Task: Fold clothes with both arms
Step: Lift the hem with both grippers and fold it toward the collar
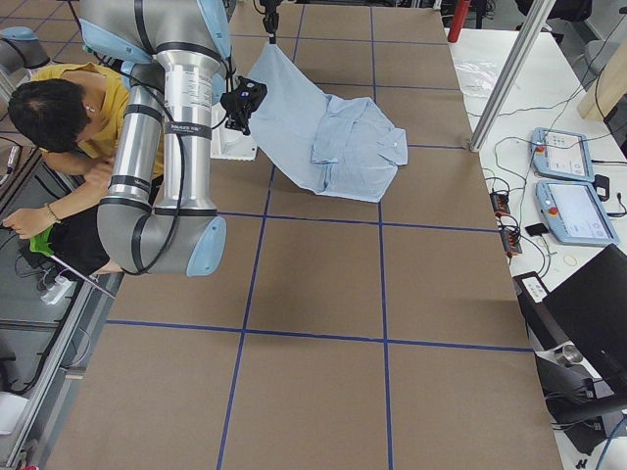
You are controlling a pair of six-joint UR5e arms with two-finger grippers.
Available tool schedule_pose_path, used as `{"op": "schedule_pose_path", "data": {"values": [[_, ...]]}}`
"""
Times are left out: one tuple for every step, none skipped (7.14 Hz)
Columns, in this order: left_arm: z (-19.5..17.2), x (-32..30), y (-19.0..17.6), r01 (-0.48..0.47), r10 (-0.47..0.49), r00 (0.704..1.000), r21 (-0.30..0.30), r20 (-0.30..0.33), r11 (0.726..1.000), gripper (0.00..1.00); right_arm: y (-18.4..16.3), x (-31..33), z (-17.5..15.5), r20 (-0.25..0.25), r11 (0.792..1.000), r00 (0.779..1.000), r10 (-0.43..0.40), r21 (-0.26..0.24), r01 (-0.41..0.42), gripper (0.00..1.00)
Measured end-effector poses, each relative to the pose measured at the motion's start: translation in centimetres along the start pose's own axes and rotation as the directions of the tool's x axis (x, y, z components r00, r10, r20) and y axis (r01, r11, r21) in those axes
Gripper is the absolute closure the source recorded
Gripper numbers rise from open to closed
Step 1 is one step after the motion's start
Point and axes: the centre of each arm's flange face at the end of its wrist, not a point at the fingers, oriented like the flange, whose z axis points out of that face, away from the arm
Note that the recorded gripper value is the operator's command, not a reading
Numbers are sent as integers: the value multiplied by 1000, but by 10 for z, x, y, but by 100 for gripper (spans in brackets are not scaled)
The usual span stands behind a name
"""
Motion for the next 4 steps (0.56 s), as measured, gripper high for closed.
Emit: {"op": "schedule_pose_path", "data": {"values": [[21,5,-24,-10,9,999,34,35,999,100,-17,-15,11,9,999,1000,1,50,-1,100],[43,7,-56,-7,1,997,75,82,997,100,-40,-37,20,18,994,1000,7,106,-9,100],[56,3,-91,5,-20,992,121,126,993,100,-66,-59,23,27,987,999,17,162,-21,100],[56,-7,-128,13,-41,986,175,161,984,100,-96,-77,23,36,974,998,43,222,-50,100]]}}
